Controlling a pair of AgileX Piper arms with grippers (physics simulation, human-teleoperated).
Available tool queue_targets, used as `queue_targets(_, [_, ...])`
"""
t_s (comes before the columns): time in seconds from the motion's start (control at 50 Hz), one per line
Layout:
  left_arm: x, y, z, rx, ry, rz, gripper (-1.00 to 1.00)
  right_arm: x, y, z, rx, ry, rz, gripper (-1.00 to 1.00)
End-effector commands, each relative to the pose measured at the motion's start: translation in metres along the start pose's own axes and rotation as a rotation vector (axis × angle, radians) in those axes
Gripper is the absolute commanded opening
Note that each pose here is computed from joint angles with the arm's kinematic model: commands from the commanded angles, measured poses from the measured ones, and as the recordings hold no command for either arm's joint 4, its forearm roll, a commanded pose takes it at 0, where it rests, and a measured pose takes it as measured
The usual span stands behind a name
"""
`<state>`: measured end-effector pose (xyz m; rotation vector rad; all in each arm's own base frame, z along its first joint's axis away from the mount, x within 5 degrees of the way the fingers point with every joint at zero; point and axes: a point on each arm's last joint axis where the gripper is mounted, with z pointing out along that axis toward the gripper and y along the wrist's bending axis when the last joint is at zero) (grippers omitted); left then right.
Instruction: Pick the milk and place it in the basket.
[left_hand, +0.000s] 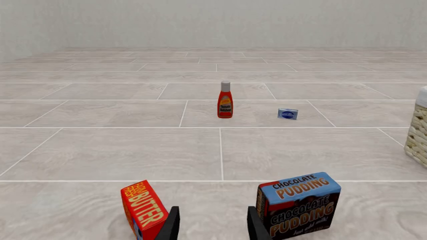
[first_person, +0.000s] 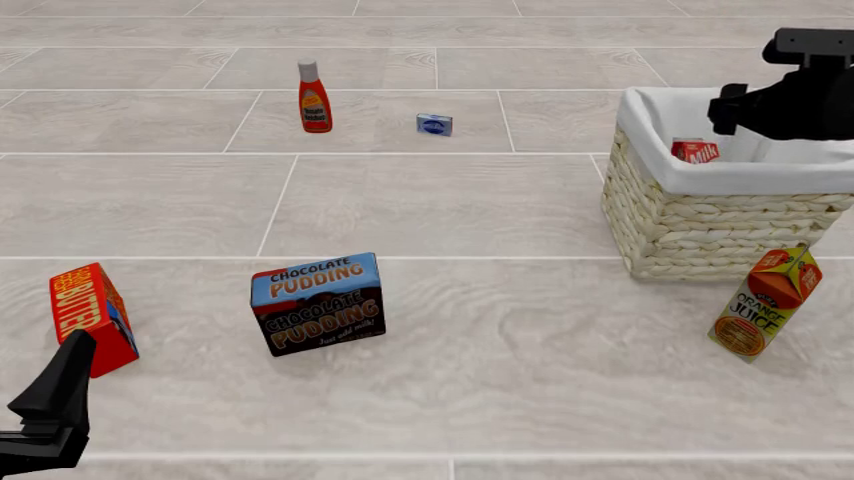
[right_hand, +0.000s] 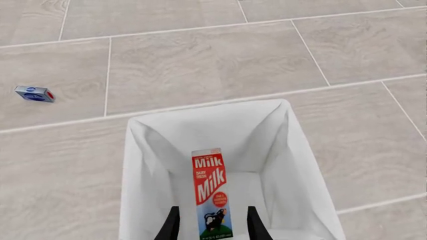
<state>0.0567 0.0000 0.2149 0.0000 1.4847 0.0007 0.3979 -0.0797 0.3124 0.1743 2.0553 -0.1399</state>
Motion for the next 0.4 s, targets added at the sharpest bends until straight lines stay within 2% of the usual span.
queue_targets(0.02, [0.000, 0.000, 0.000, 0.000, 0.000, 0.000, 1.00, -0.005, 0.001, -0.009, -0.002, -0.013, 0.002, 1.00])
queue_targets(0.28, [0.000, 0.000, 0.000, 0.000, 0.000, 0.000, 1.00, -0.020, 0.002, -0.044, -0.005, -0.076, -0.003, 1.00])
queue_targets(0.4, [0.000, 0.000, 0.000, 0.000, 0.000, 0.000, 1.00, -0.020, 0.005, -0.053, -0.010, -0.093, -0.008, 1.00])
